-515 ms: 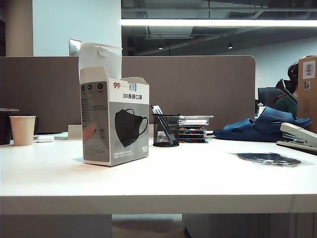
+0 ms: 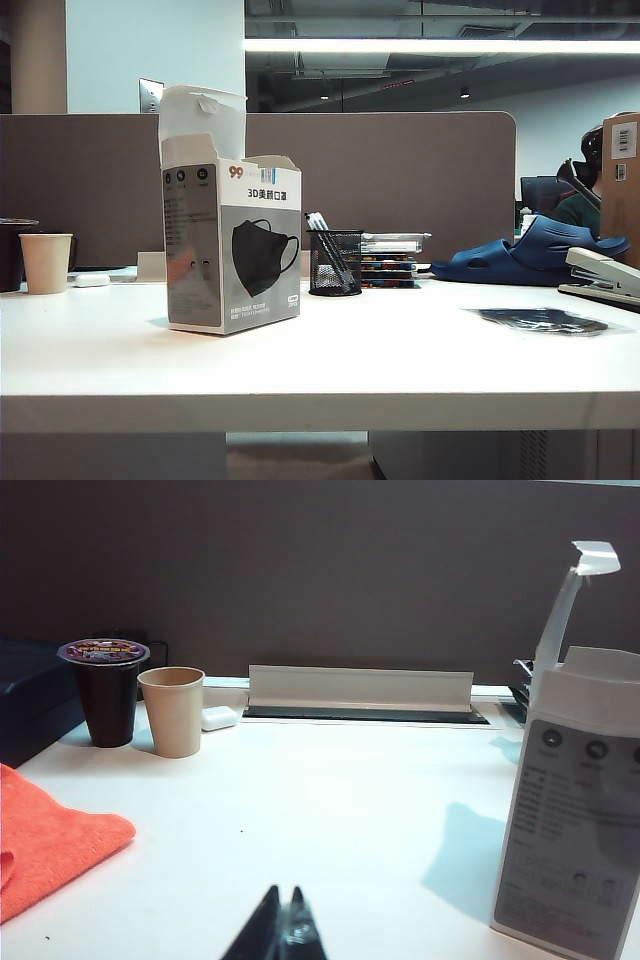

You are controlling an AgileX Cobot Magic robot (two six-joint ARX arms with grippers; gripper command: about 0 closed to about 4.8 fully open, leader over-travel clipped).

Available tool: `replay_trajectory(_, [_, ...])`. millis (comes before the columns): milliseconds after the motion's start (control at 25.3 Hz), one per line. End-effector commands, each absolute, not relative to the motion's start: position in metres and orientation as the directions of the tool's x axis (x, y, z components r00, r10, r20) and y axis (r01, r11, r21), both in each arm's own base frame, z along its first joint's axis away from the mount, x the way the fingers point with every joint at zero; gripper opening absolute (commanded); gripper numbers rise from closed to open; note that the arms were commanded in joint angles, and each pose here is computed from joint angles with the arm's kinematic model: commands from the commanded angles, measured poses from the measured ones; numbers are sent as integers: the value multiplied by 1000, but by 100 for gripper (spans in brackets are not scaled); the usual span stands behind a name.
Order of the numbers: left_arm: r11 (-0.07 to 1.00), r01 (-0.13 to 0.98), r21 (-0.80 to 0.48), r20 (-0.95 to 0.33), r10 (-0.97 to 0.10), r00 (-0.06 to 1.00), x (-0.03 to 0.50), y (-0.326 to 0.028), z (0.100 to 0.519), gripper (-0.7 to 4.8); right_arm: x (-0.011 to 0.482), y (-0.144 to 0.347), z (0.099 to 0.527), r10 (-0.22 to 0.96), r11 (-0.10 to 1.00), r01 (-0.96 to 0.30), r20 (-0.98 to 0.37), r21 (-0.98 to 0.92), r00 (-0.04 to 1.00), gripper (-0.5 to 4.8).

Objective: Put the mask into the mask box.

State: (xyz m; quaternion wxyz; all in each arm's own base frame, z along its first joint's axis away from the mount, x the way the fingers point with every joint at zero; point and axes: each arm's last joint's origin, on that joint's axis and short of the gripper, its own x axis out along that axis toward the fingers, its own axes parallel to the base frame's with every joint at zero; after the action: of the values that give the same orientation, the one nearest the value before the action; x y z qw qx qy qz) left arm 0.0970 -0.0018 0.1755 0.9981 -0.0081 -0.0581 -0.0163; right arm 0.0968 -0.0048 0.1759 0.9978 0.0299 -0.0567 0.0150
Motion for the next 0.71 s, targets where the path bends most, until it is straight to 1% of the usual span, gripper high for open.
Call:
replay_trajectory(40, [999, 37, -13, 133, -35, 991, 97, -2, 178, -5, 97, -5, 176, 28, 998, -36, 126, 57, 992, 3])
replay_trajectory(238, [999, 46, -15, 141, -44, 989, 96, -2, 180, -6, 96, -5, 177, 30, 997, -40, 130, 68, 991, -1])
replay_trajectory(356, [995, 96, -7, 160, -94, 983, 94, -4, 188, -6, 94, -4, 185, 31, 997, -40, 124, 69, 992, -1])
replay_trajectory(554, [980, 196, -12, 175, -191, 966, 89, -6, 203, -6, 84, -4, 209, 29, 997, -34, 68, 75, 997, -1])
replay_trajectory(673, [972, 234, -5, 148, -231, 962, 85, -7, 213, -6, 75, -3, 229, 31, 997, -38, 87, 73, 996, -1])
replay_trajectory(713, [959, 282, 8, 142, -280, 949, 80, -9, 222, -6, 68, -2, 245, 31, 997, -38, 106, 70, 994, -1])
